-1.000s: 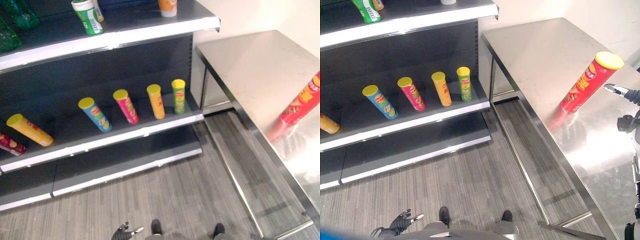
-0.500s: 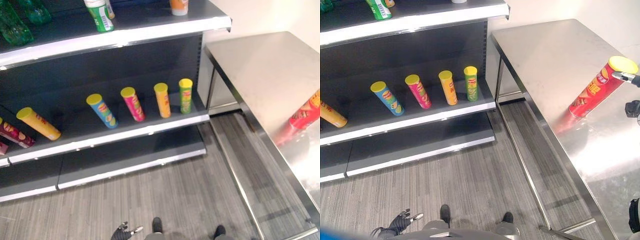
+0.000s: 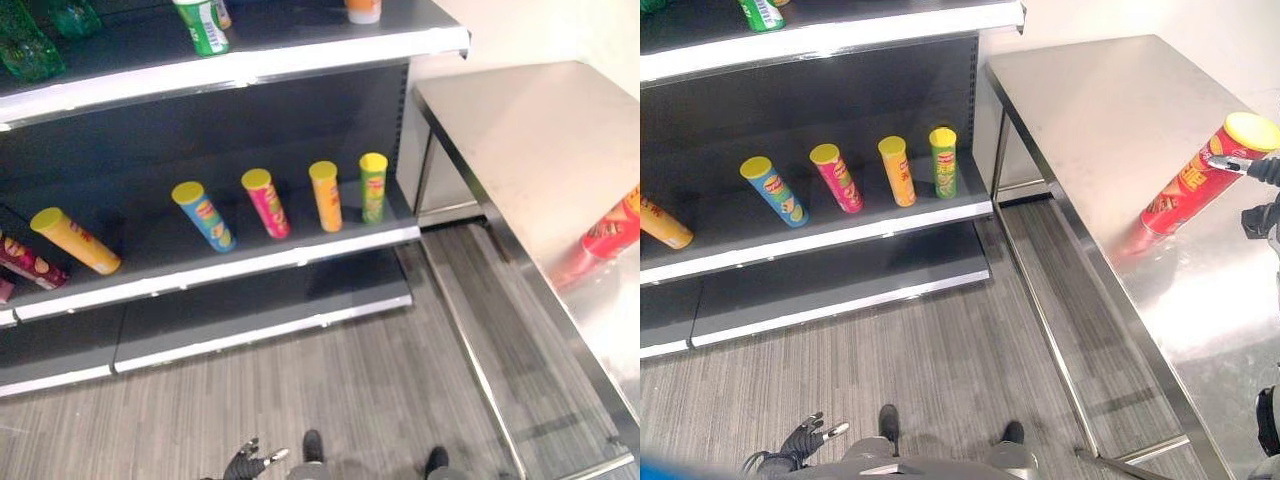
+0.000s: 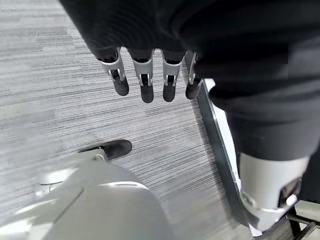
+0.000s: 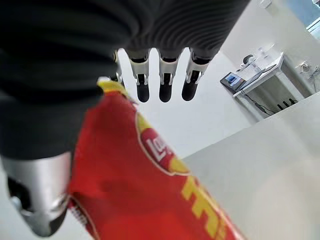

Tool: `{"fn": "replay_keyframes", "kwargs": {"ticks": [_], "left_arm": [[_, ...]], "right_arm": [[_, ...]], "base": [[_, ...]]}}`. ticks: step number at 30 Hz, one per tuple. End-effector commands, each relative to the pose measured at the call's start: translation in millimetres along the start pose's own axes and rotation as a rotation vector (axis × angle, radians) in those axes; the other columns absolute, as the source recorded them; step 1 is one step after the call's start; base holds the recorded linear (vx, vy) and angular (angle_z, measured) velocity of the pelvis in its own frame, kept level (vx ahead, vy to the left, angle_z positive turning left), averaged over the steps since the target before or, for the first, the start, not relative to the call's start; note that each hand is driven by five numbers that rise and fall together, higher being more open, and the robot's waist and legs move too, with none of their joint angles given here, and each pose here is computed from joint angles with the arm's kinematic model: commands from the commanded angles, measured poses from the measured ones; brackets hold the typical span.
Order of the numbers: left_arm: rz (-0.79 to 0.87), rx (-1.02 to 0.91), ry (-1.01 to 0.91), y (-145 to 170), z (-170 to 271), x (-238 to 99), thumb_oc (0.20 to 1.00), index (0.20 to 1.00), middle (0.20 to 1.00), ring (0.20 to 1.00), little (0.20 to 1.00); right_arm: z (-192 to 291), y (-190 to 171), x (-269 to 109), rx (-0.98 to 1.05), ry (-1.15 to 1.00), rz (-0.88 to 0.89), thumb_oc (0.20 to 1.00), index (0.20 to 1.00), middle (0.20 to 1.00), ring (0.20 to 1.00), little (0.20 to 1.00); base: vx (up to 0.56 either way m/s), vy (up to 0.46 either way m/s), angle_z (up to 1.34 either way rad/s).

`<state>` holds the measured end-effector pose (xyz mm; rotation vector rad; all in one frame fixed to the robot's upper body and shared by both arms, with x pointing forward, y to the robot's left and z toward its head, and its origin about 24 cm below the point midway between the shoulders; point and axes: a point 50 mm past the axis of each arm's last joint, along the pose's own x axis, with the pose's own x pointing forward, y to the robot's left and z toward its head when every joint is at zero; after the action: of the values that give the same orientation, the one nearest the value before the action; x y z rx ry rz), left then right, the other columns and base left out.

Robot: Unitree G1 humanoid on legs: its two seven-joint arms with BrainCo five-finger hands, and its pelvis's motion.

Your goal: Put the goods on the table back onto the shelves and tidy them up.

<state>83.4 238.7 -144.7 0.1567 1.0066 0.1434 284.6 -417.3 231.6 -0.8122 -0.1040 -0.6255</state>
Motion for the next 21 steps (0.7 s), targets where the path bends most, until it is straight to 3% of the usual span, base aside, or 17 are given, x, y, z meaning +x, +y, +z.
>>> {"fn": "replay_keyframes", "kwargs": {"ticks": [1, 14, 15, 16, 17, 21], "left_arm": [[0.029, 0.036, -0.052, 16, 16, 4, 1.000, 1.000, 1.000, 1.000, 1.000], [0.037, 0.032, -0.054, 17, 17, 5, 1.000, 1.000, 1.000, 1.000, 1.000], [0.037, 0.032, -0.053, 16, 16, 5, 1.000, 1.000, 1.000, 1.000, 1.000], [0.037, 0.032, -0.052, 17, 17, 5, 1.000, 1.000, 1.000, 1.000, 1.000], [0.037, 0.032, -0.052, 16, 17, 5, 1.000, 1.000, 1.000, 1.000, 1.000], [0.037, 0.029, -0.054, 17, 17, 5, 1.000, 1.000, 1.000, 1.000, 1.000]], "right_arm": [[29, -24, 13, -0.020, -0.089, -0.064, 1.000, 1.000, 1.000, 1.000, 1.000], [33, -14, 18, -0.027, -0.081, -0.034, 1.000, 1.000, 1.000, 1.000, 1.000], [33, -13, 18, -0.025, -0.080, -0.030, 0.802, 0.802, 0.802, 0.802, 0.802], [32, -12, 18, -0.027, -0.077, -0.022, 0.448, 0.448, 0.448, 0.448, 0.448], [32, -12, 18, -0.027, -0.077, -0.022, 0.200, 0.200, 0.200, 0.200, 0.200], [30, -8, 17, -0.056, -0.067, 0.021, 0.200, 0.200, 0.200, 0.200, 0.200]], "base": [[0.00, -0.001, 0.10], [0.00, 0.000, 0.01], [0.00, 0.000, 0.00], [0.00, 0.000, 0.00], [0.00, 0.000, 0.00], [0.00, 0.000, 0.00]]}}
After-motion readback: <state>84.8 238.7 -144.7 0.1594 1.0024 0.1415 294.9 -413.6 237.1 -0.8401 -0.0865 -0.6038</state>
